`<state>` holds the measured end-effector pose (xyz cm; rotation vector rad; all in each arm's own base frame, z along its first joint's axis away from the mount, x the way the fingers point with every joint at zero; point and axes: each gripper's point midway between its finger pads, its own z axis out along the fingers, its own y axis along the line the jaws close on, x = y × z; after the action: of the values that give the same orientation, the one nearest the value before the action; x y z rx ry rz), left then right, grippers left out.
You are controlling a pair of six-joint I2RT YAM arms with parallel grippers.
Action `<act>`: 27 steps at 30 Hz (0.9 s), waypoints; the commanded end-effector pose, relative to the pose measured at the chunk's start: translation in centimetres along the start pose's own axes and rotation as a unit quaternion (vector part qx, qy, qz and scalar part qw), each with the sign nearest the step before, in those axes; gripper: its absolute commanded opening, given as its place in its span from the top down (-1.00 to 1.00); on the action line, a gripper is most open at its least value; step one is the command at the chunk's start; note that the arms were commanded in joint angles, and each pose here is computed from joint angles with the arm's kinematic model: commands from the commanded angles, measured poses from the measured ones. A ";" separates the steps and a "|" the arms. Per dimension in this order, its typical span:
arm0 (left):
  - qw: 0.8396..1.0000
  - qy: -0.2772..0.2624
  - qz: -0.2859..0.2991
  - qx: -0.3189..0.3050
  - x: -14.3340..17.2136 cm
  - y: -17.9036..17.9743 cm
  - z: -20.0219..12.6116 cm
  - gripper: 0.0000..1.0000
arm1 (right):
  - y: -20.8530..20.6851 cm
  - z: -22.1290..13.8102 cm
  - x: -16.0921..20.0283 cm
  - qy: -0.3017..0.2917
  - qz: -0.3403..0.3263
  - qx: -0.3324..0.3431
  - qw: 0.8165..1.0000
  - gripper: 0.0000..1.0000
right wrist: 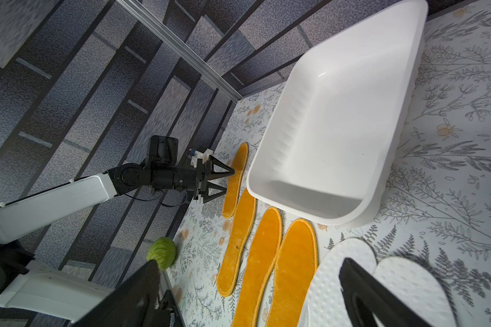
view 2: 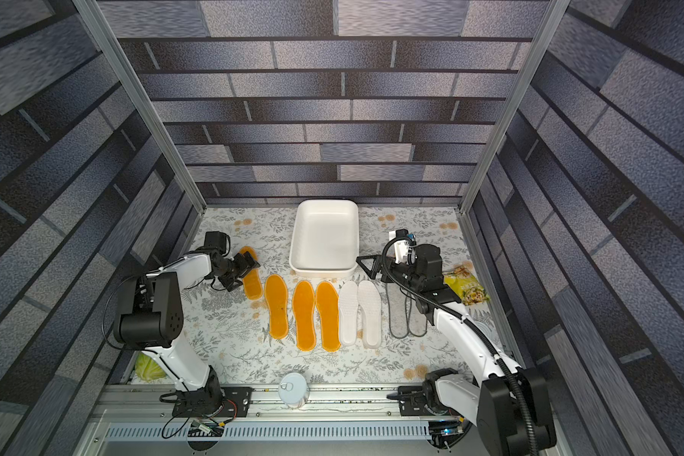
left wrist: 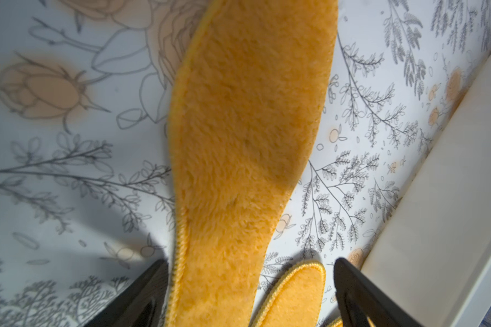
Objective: Put the insoles into the storage box
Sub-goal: Pick up the insole from the center of the board.
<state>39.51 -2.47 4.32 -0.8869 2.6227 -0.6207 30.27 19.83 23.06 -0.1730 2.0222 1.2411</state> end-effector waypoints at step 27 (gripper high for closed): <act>0.968 0.111 0.058 -0.218 4.5 6.4 1.0 -0.70 | 2.2 1.2 -0.7 -0.012 -0.022 -0.026 0.999 -0.98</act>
<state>39.16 -2.40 3.18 -0.7437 2.8083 -0.3436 30.02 21.55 23.52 -0.2107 2.0034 1.2666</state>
